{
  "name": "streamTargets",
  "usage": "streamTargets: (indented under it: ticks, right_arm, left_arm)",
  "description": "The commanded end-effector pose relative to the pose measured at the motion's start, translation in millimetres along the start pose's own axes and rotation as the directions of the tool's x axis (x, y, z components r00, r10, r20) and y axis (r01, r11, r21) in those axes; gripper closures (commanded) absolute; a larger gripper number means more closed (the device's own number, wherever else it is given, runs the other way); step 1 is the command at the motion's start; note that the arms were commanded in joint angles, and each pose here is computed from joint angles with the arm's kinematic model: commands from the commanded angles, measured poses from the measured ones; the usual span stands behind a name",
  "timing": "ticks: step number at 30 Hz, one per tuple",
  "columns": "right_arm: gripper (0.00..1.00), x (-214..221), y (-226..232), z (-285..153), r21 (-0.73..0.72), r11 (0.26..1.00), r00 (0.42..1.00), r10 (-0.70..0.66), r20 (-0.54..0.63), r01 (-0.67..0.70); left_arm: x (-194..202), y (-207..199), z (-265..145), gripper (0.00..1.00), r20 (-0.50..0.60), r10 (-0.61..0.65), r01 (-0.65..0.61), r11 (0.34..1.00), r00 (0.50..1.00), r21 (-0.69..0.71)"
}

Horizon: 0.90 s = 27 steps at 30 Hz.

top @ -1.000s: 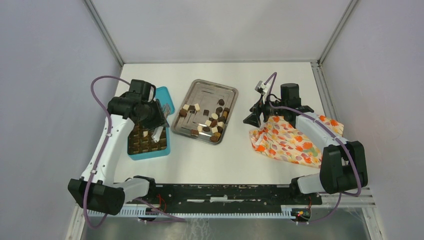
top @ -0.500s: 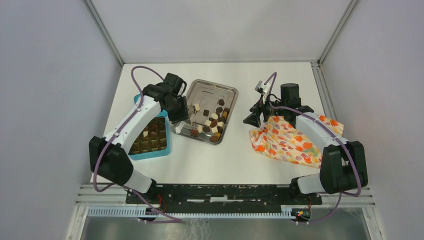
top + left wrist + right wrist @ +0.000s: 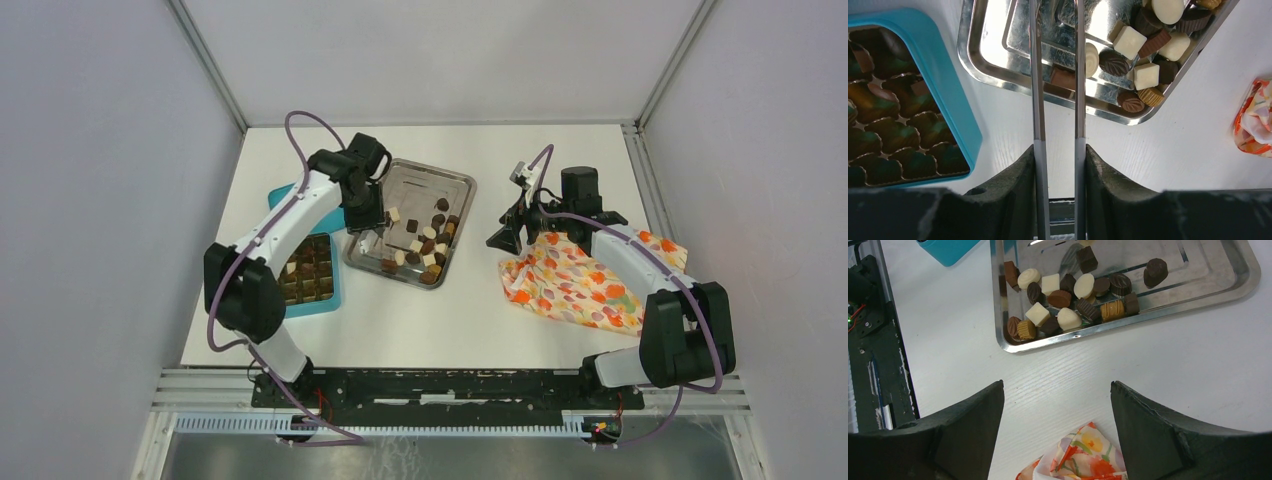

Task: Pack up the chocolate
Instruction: Pick up the fake chocolate from the plate.

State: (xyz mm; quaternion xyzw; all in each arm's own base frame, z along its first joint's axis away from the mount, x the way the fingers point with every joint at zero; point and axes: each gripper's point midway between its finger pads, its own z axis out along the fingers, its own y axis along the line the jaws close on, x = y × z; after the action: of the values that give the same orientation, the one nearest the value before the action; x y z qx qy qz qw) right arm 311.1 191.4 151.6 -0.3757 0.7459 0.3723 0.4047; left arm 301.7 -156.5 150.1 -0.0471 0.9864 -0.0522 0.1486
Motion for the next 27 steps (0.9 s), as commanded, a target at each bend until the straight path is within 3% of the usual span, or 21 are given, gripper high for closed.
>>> streamTargets:
  ticks: [1,9,16,27]
  right_arm:
    - [0.16,-7.6,0.2,-2.0,0.001,0.999,0.999,-0.045,0.026,0.045]
    - [0.17,-6.6,-2.8,-2.9,0.023,0.999,0.999,-0.047,0.02,0.047]
    - [0.16,5.6,-61.4,-20.6,0.377,0.926,0.998,0.032,-0.061,-0.006]
    - [0.16,7.7,-60.5,-18.5,0.374,0.927,0.997,0.054,-0.047,-0.032]
  left_arm:
    - [-11.5,-3.6,-4.8,0.59,0.026,0.08,-0.08,0.997,0.996,-0.018]
    - [-17.1,-6.4,1.7,0.58,0.003,0.123,-0.123,0.991,0.992,-0.047]
    - [-19.2,-5.5,6.0,0.57,-0.009,0.138,-0.138,0.988,0.99,-0.067]
    - [-20.0,-10.6,11.4,0.56,-0.025,0.151,-0.153,0.986,0.988,-0.061]
